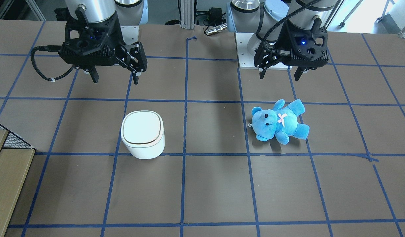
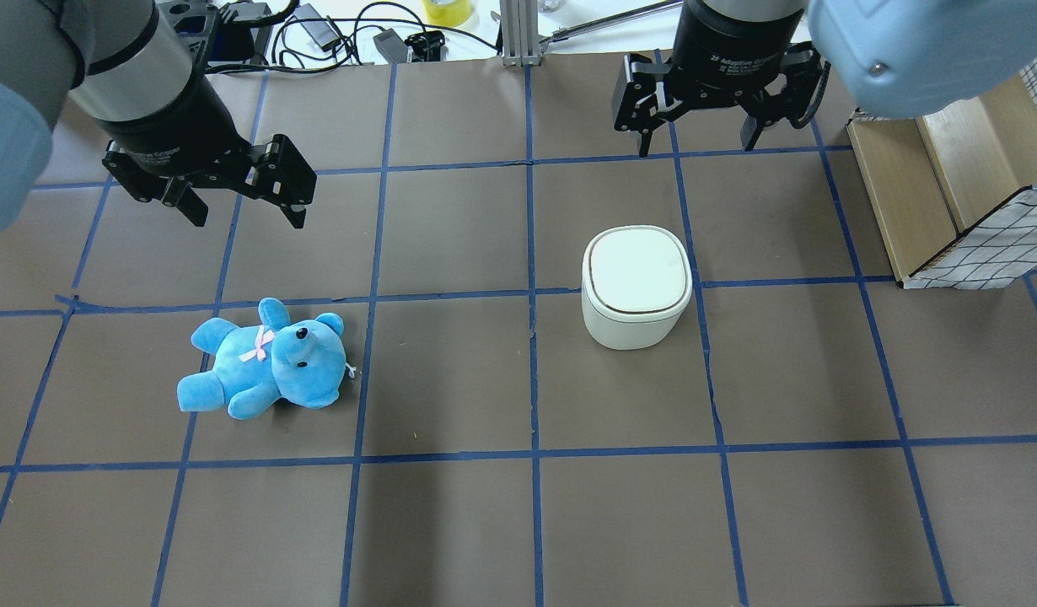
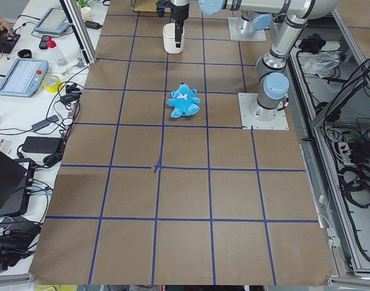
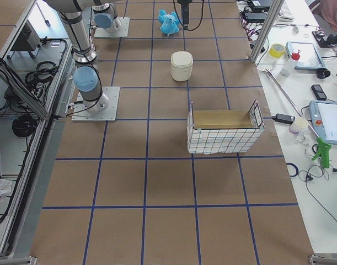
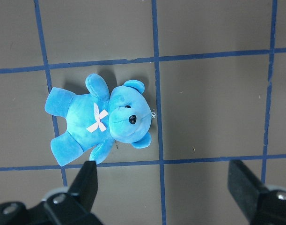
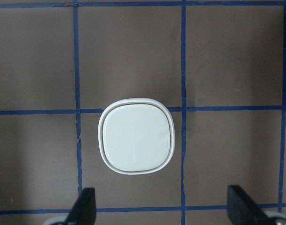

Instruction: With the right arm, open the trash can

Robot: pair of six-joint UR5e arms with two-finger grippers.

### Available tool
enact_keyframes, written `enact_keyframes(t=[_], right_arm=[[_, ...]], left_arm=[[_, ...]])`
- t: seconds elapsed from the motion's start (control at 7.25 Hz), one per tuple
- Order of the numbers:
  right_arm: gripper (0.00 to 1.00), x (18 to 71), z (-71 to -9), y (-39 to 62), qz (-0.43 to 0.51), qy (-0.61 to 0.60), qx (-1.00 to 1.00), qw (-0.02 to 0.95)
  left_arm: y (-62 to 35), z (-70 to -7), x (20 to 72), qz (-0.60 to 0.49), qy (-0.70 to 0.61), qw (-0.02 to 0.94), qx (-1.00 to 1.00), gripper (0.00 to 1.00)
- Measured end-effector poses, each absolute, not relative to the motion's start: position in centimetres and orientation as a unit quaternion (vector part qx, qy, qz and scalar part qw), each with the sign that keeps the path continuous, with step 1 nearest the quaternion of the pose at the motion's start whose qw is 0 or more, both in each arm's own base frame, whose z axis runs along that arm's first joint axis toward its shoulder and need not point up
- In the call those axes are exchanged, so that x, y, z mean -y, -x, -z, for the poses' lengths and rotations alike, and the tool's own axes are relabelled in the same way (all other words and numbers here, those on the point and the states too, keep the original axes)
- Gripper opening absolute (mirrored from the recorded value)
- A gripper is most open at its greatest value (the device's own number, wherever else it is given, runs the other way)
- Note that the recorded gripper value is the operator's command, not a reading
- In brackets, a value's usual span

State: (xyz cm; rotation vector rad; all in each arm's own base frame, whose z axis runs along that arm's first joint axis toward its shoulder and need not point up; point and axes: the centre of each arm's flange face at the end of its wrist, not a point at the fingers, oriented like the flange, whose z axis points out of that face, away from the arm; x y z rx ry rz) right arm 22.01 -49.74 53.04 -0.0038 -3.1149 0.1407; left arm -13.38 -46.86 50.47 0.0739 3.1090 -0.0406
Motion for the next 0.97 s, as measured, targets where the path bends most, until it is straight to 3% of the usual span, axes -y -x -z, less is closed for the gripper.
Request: enact_keyframes(t=[0.41, 0.55, 0.83, 0.97], right_arm=[[0.96, 49.86, -52.92, -22.11, -0.045, -0.001, 0.999, 0.014], [0.78, 49.94, -52.85, -22.26, -0.047, -0.002, 0.999, 0.012], [0.02, 50.18, -52.94, -22.46, -0.054, 0.002, 0.998, 0.008], [0.0, 50.26, -52.87, -22.51, -0.055, 0.004, 0.998, 0.007]], left_arm=[[13.37, -50.47, 46.86, 0.013, -0.024, 0.016, -1.0, 1.0], [13.37, -50.47, 46.86, 0.013, -0.024, 0.016, -1.0, 1.0], [13.37, -50.47, 46.86, 0.013, -0.024, 0.016, -1.0, 1.0], [13.37, -50.47, 46.86, 0.013, -0.024, 0.016, -1.0, 1.0]])
